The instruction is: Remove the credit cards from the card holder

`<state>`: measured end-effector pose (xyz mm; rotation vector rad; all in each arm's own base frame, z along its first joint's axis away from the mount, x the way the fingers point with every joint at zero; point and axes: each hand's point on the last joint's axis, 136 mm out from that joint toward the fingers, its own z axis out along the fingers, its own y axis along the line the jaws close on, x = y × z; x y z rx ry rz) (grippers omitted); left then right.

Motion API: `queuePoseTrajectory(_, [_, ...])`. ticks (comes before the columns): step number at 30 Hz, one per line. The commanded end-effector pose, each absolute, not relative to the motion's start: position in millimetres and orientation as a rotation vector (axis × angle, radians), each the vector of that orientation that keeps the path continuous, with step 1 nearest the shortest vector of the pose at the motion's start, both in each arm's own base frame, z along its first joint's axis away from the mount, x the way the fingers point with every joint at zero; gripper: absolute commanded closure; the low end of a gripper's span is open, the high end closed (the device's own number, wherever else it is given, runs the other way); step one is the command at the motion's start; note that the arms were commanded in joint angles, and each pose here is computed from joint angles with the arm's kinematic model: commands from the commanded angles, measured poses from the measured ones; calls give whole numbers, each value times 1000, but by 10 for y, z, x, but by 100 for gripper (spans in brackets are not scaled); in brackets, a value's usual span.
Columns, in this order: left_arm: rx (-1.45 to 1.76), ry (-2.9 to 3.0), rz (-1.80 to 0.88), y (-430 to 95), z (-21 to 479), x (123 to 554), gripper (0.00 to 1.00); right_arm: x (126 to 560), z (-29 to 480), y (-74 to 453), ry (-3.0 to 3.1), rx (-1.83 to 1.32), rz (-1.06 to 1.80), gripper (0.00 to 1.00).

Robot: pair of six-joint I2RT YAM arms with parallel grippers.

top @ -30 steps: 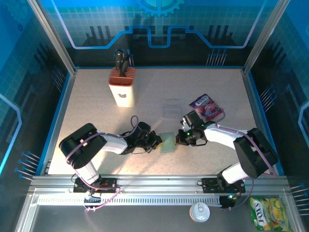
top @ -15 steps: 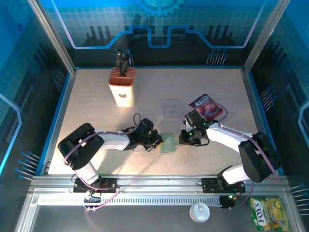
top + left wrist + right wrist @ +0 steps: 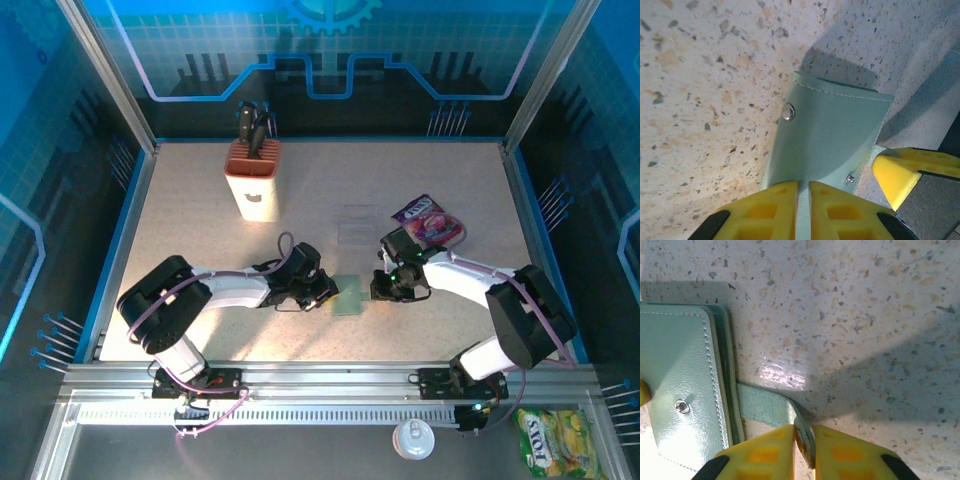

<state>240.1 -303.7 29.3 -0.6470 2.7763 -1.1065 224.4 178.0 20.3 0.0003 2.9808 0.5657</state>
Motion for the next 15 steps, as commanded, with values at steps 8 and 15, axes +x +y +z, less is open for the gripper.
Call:
queuePoseTrajectory(8, [-627, 2813, -1067, -2995, 280, 2318, 87, 2266, 128, 1696, 3004, -17, 464, 100])
queuePoseTrajectory(15, [-606, 2788, -1086, -2992, 375, 2332, 77, 2295, 281, 1742, 2976, -49, 451, 100])
